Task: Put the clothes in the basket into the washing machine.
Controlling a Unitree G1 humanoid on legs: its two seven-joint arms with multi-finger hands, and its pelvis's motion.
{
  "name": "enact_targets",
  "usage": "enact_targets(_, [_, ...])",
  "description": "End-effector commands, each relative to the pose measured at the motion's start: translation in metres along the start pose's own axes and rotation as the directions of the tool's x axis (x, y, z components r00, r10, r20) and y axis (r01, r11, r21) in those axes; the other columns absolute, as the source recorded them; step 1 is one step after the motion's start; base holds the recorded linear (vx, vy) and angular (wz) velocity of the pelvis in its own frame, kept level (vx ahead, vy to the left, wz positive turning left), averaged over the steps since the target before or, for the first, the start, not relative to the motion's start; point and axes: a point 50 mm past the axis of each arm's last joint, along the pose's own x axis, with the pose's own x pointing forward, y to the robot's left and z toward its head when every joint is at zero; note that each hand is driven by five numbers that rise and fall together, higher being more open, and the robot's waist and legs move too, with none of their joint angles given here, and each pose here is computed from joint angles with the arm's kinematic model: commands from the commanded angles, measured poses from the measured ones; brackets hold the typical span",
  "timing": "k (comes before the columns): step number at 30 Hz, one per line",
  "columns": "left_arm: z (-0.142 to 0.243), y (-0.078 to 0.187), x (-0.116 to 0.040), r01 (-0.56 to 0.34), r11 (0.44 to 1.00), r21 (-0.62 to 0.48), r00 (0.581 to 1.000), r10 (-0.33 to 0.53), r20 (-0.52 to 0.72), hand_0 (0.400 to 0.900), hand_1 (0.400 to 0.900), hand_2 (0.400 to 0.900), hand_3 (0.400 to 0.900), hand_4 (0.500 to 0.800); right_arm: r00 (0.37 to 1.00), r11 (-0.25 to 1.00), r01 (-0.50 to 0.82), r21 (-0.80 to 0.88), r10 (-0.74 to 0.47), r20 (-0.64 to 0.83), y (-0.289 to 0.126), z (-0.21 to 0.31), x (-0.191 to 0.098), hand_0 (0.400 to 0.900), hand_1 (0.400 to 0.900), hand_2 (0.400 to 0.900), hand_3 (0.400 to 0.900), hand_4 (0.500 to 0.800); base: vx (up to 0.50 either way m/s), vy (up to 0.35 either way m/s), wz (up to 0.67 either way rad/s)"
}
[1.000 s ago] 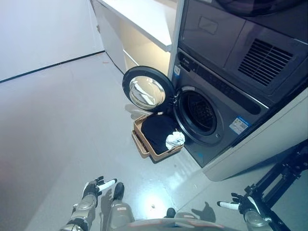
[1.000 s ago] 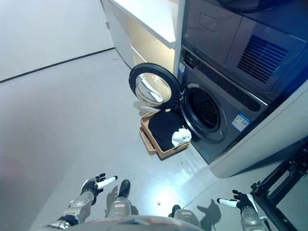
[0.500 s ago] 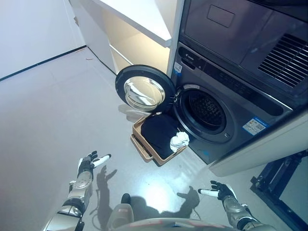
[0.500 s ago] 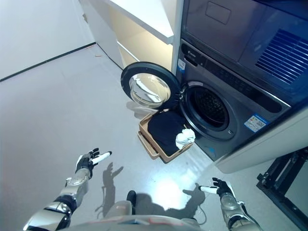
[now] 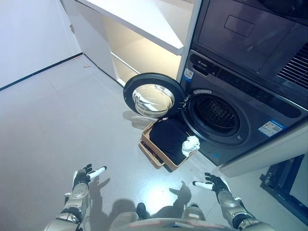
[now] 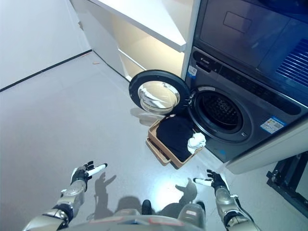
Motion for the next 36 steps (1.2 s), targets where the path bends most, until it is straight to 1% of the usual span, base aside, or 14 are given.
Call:
enact_targets(1, [0.039,0.008,0.007,-0.023,0.998,-0.063,0.990,0.031,0.136,0.900,0.900,0.900,0.900,0.800,0.995,0.997,0.076,-0.006,-0.075,0.061,-0.026,0.011,0.002,0.900,0.900,0.900,0.900,0.800,0.172,-0.096,0.23])
enact_targets(2, [0.038,0.008,0.007,-0.023,0.998,-0.063,0.990,0.031,0.136,0.900,0.900,0.900,0.900,0.800,0.995,0.997,0.076,-0.006,-0.076,0.061,-0.026,0.011,0.002,0.900,0.900,0.900,0.900,0.800,0.126,-0.170,0.29])
enact_targets(5, [0.052,0.006,0.007,-0.021,0.994,-0.104,0.982,0.040,0.184,0.900,0.900,0.900,0.900,0.800,0.986,0.996,0.081,-0.034,-0.075,0.147,-0.029,0.033,0.005,0.900,0.900,0.900,0.900,0.800,0.070,-0.237,0.35])
enact_targets(7, [0.059,0.000,0.007,-0.014,0.991,-0.131,0.977,0.042,0.209,0.900,0.900,0.900,0.900,0.800,0.981,0.993,0.108,-0.045,-0.100,0.164,-0.035,0.042,0.007,0.900,0.900,0.900,0.900,0.800,0.027,-0.213,0.53])
enact_targets(8, [0.062,-0.005,0.007,0.002,0.990,-0.144,0.977,0.029,0.209,0.900,0.900,0.900,0.900,0.800,0.980,0.988,0.126,-0.088,-0.110,0.164,-0.040,0.047,0.008,0.900,0.900,0.900,0.900,0.800,0.007,-0.174,0.77])
enact_targets(10, [0.066,-0.014,0.007,0.023,0.992,-0.127,0.976,0.005,0.219,0.900,0.900,0.900,0.900,0.800,0.970,0.975,0.187,-0.118,-0.165,0.176,-0.052,0.056,0.010,0.900,0.900,0.900,0.900,0.800,-0.029,-0.153,1.06])
enact_targets(12, [0.085,-0.026,0.007,0.053,0.991,-0.126,0.963,-0.017,0.269,0.900,0.900,0.900,0.900,0.800,0.945,0.963,0.262,-0.057,-0.244,0.218,-0.068,0.081,0.012,0.900,0.900,0.900,0.900,0.800,-0.176,-0.083,0.87])
enact_targets(17, [0.100,-0.045,0.003,0.114,0.984,-0.134,0.947,-0.067,0.314,0.900,0.900,0.900,0.900,0.800,0.905,0.921,0.372,-0.115,-0.333,0.263,-0.099,0.131,0.012,0.900,0.900,0.900,0.900,0.800,-0.064,-0.054,0.05])
enact_targets(20, [0.106,-0.048,0.001,0.141,0.979,-0.150,0.939,-0.084,0.334,0.900,0.900,0.900,0.900,0.800,0.886,0.900,0.418,-0.122,-0.375,0.272,-0.116,0.150,0.008,0.900,0.900,0.900,0.900,0.800,-0.031,-0.035,0.20])
enact_targets(24, [0.124,-0.055,-0.006,0.196,0.966,-0.168,0.902,-0.111,0.417,0.900,0.900,0.900,0.900,0.800,0.844,0.858,0.501,-0.113,-0.455,0.283,-0.145,0.168,0.000,0.900,0.900,0.900,0.900,0.800,-0.069,-0.049,0.26])
enact_targets(26, [0.134,-0.058,-0.012,0.226,0.958,-0.174,0.875,-0.122,0.469,0.900,0.900,0.900,0.900,0.800,0.809,0.827,0.554,-0.093,-0.508,0.296,-0.163,0.179,-0.008,0.900,0.900,0.900,0.900,0.800,-0.086,-0.043,0.19])
enact_targets(31, [0.153,-0.066,-0.025,0.289,0.946,-0.149,0.817,-0.163,0.554,0.900,0.900,0.900,0.900,0.800,0.737,0.754,0.654,-0.057,-0.618,0.274,-0.210,0.186,-0.028,0.900,0.900,0.900,0.900,0.800,-0.087,-0.037,0.20])
enact_targets(33, [0.158,-0.065,-0.029,0.303,0.941,-0.153,0.797,-0.162,0.582,0.900,0.900,0.900,0.900,0.800,0.718,0.734,0.677,-0.049,-0.646,0.259,-0.227,0.183,-0.036,0.900,0.900,0.900,0.900,0.800,-0.068,-0.051,0.18])
enact_targets(36, [0.161,-0.061,-0.031,0.302,0.937,-0.174,0.791,-0.145,0.595,0.900,0.900,0.900,0.900,0.800,0.684,0.703,0.711,-0.032,-0.680,0.264,-0.245,0.185,-0.047,0.900,0.900,0.900,0.900,0.800,-0.053,-0.051,0.08])
